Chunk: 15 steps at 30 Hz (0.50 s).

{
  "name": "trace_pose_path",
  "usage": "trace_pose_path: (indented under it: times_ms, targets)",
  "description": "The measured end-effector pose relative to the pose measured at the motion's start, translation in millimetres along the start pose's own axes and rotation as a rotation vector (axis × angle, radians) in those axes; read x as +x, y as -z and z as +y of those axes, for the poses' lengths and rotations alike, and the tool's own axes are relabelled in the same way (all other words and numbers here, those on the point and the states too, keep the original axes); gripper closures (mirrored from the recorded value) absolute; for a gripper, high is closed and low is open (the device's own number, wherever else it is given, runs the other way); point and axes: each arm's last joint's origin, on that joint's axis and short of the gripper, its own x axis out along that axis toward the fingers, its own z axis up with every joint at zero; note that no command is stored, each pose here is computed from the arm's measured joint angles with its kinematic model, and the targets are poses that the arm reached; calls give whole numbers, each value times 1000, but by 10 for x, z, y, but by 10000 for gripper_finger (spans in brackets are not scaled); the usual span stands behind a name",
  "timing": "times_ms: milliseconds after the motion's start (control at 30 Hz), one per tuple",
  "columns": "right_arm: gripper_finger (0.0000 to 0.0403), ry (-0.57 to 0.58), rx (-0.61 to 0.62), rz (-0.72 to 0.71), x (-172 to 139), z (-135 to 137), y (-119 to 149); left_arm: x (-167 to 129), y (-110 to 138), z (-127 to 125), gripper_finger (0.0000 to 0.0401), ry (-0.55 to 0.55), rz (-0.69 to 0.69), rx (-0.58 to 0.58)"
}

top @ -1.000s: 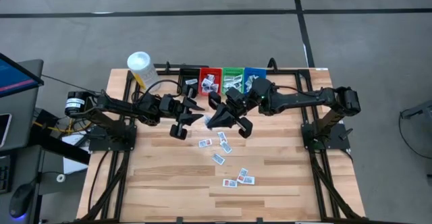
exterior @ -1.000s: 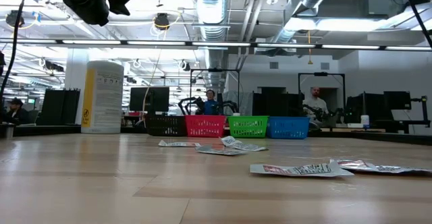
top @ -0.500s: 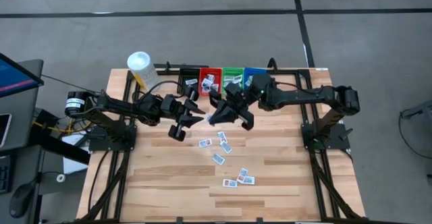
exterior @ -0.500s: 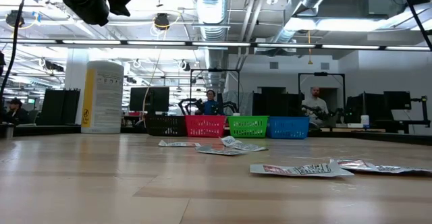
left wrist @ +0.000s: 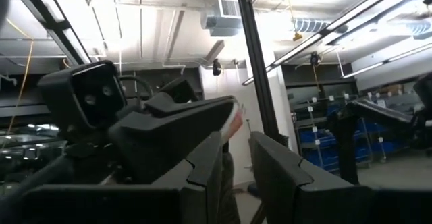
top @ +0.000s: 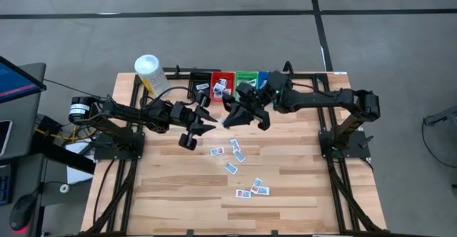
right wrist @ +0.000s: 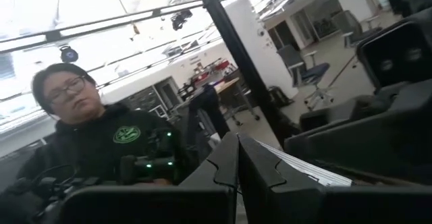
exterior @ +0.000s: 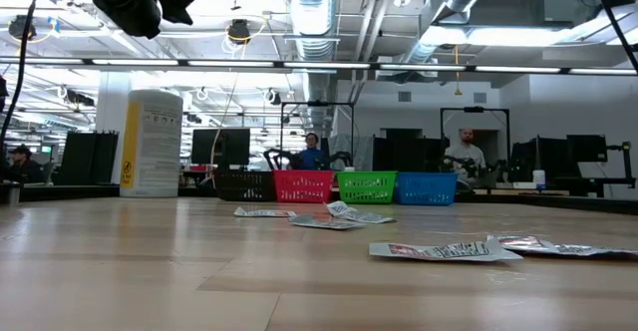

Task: Pick & Place First Aid Supplies
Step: Put the ointment pack into the black bin

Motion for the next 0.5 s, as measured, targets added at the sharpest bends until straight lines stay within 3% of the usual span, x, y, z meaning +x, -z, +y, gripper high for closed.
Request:
trace_pose_path:
  times_ms: [500]
  targets:
    - [403,13,92,24,36,-38,67,-10,140,1,320,1,135,58]
